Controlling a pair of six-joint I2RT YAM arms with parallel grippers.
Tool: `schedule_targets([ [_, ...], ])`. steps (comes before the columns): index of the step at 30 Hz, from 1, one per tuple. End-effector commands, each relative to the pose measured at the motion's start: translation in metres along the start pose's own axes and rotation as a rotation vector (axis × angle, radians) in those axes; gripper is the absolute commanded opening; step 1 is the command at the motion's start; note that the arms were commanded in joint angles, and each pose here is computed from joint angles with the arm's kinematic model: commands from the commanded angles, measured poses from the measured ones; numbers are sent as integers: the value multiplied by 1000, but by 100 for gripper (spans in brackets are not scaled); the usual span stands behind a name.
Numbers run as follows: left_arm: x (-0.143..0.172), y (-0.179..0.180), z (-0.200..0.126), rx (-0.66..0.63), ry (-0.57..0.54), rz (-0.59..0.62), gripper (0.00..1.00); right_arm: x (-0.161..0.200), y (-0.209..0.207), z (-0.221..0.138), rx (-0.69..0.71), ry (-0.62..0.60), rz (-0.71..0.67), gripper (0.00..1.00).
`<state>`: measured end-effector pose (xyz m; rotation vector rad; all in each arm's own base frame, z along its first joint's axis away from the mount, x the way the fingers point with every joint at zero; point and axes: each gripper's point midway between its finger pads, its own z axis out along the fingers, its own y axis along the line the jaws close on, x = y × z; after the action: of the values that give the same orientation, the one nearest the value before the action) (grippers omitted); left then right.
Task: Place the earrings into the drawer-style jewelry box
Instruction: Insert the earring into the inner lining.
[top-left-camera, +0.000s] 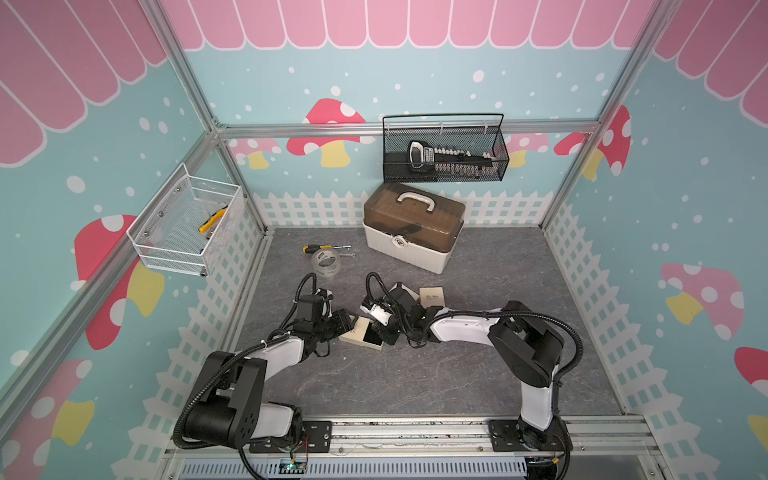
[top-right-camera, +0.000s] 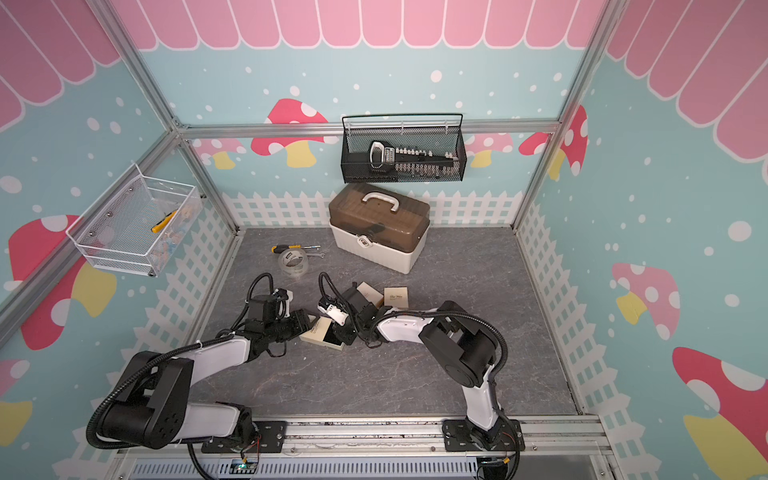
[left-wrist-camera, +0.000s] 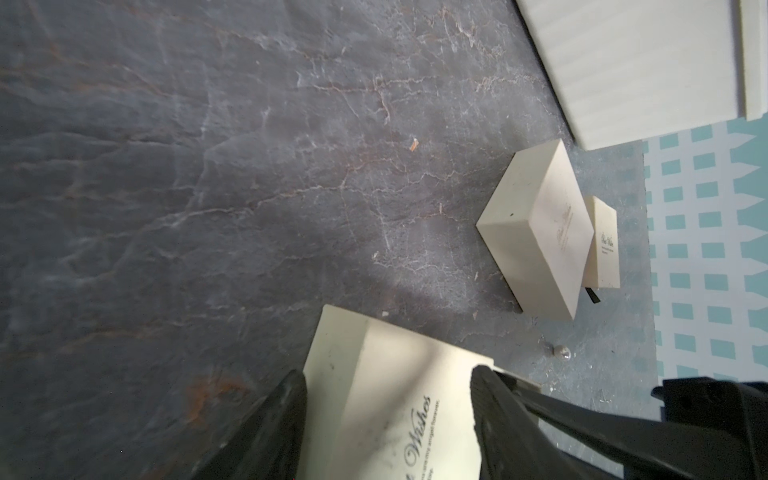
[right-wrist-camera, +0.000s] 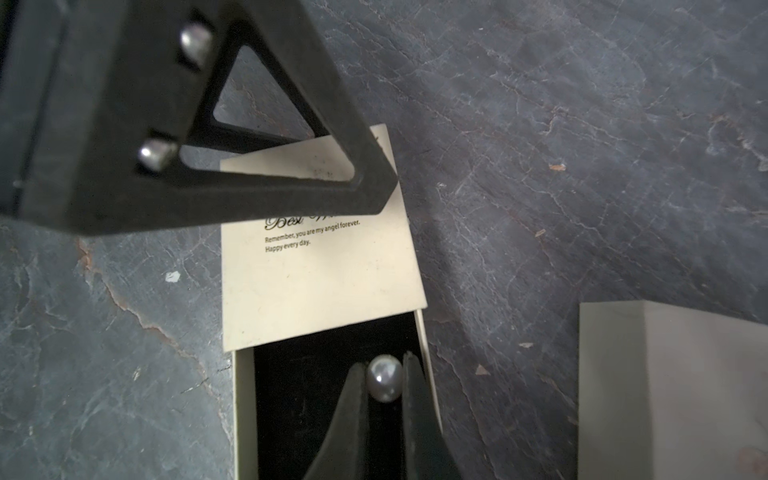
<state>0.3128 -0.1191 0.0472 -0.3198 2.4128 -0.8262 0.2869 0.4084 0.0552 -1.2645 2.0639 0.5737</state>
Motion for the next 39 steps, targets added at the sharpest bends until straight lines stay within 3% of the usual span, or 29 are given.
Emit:
schedule_targets([
  [1, -7, -4, 1, 11, -2, 21, 63, -7, -2, 0, 14, -27, -33, 0],
  [39, -8, -5, 6, 18, 15, 13, 64, 23, 7, 9, 2, 62, -78, 0],
])
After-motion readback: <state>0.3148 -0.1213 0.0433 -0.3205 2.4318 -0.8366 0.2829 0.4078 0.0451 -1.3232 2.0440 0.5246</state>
